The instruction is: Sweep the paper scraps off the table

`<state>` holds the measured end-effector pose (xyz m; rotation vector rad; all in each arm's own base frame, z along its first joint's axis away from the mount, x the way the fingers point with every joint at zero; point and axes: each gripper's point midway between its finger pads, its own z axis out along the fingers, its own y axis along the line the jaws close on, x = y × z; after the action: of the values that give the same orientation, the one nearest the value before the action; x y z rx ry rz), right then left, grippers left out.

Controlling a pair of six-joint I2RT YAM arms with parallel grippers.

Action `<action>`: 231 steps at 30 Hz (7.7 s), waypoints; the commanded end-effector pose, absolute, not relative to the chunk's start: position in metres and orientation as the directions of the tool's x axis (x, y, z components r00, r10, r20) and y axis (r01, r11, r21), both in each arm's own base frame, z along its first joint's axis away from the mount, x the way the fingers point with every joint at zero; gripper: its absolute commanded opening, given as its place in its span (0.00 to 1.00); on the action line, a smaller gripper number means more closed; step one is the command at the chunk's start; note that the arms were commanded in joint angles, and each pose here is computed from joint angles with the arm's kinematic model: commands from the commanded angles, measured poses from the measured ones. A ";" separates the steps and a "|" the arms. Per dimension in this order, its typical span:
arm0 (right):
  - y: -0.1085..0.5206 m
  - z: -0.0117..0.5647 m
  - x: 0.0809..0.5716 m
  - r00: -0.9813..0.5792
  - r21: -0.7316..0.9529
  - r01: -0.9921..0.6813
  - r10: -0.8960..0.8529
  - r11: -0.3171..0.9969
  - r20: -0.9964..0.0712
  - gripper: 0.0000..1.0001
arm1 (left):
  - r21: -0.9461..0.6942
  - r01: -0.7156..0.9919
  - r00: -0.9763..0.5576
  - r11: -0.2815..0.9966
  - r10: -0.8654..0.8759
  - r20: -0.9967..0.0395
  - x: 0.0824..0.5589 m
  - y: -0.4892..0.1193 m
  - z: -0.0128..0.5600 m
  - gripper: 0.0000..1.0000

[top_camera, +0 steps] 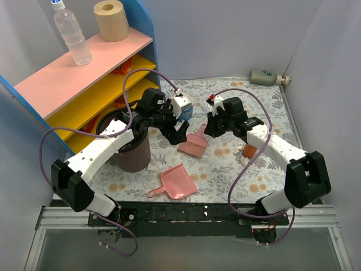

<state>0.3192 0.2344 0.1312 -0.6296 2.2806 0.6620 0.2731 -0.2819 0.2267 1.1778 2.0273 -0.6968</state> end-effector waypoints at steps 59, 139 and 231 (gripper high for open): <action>0.157 0.277 0.367 -0.221 -0.071 -0.646 -0.275 0.760 -0.936 0.77 | -0.124 0.744 -0.654 0.657 0.676 -0.341 0.334 -0.279 0.016 0.07; 0.215 0.231 0.268 -0.104 0.079 -0.994 -0.497 0.071 -0.862 0.17 | -0.106 0.992 -0.121 0.061 0.386 -0.914 0.271 -0.352 0.266 0.00; 0.229 0.274 0.287 -0.519 0.520 -0.854 -0.098 0.022 -0.849 0.01 | -0.471 0.878 -0.478 0.086 0.226 -0.849 0.301 -0.332 0.269 0.20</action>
<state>0.2828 0.2288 0.2602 -0.9548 1.7286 1.5977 0.2932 -0.3330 0.2573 1.0906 1.8189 -1.4756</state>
